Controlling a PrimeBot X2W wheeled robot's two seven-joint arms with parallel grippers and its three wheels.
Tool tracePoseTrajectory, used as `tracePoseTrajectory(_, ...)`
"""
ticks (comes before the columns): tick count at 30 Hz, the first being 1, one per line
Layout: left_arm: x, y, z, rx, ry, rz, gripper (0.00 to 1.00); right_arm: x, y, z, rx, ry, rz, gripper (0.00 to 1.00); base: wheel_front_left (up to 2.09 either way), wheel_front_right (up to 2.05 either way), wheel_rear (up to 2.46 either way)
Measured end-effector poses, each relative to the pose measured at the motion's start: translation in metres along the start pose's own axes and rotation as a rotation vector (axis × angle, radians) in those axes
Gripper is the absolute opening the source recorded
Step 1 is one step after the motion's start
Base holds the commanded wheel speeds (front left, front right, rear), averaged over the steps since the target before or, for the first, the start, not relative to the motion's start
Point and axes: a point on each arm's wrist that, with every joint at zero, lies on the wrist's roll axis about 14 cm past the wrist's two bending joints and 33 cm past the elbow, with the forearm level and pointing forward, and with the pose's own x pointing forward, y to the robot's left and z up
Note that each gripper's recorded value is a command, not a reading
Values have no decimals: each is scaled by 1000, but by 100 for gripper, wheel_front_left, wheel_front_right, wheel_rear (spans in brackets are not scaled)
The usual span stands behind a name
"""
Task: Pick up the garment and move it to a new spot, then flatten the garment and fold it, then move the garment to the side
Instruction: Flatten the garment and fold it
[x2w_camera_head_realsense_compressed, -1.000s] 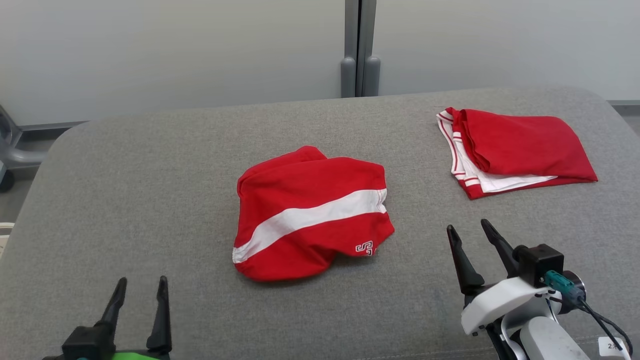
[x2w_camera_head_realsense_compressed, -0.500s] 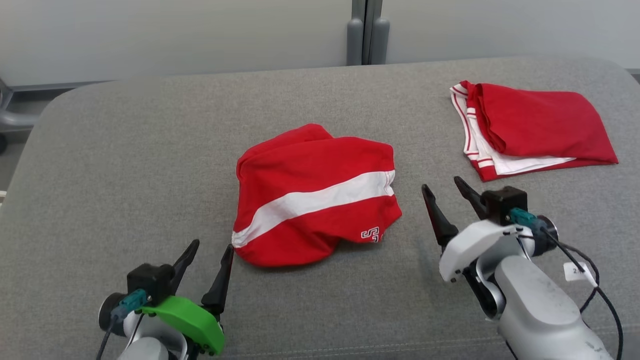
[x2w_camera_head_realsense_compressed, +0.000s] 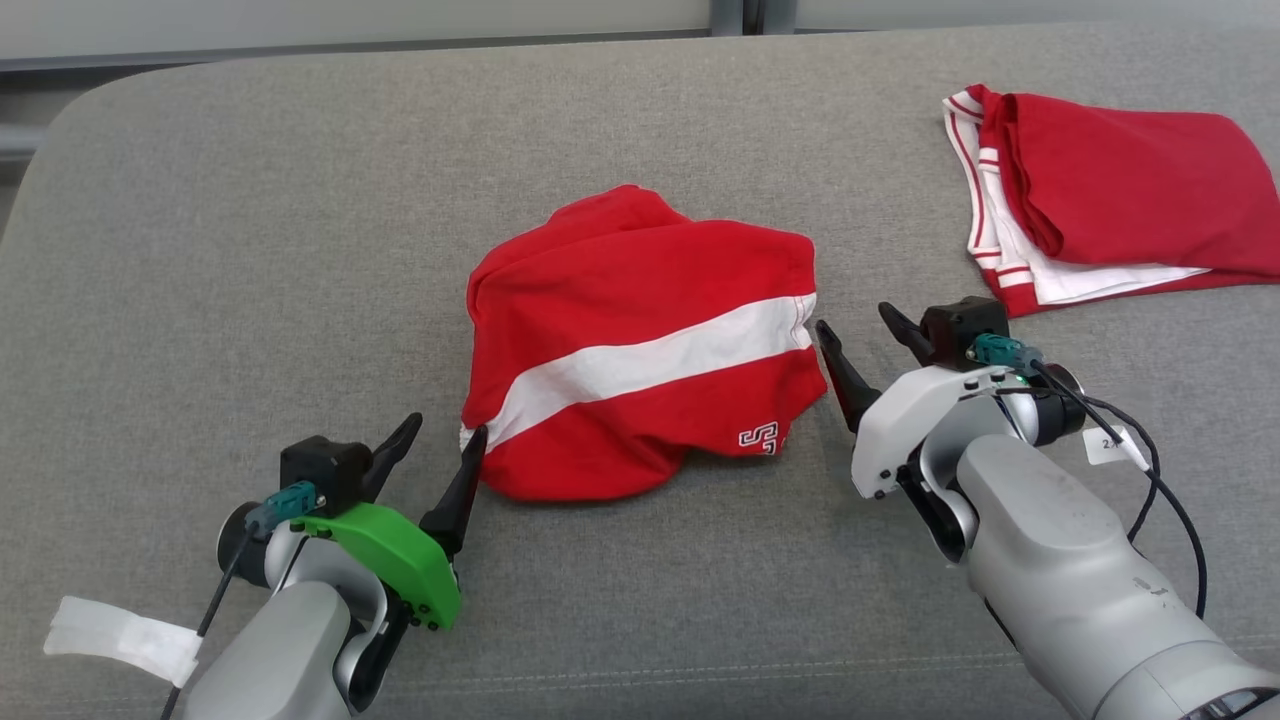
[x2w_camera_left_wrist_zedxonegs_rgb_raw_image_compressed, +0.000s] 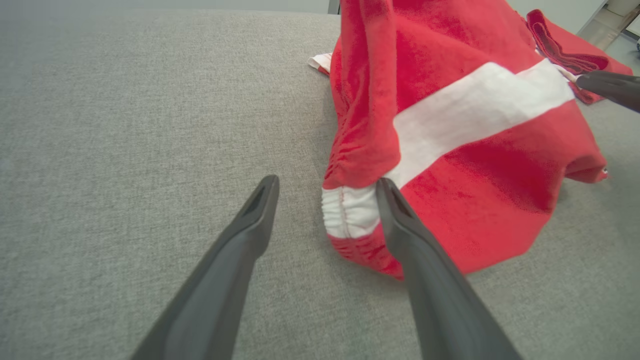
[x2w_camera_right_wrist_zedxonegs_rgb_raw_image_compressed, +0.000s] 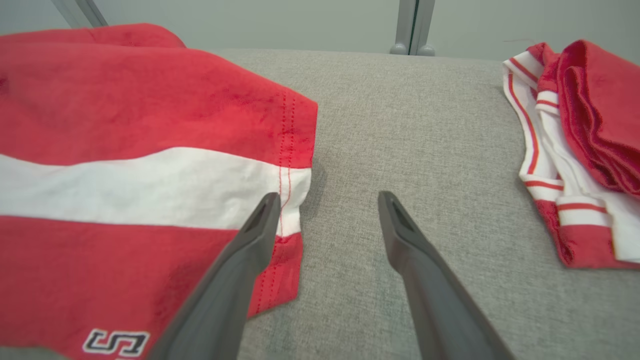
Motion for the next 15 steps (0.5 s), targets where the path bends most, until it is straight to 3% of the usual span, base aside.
tracePoseTrajectory(15, 10, 5, -18, -64, 68, 13, 100, 29, 16, -30, 35, 121, 42, 100, 0, 0, 0)
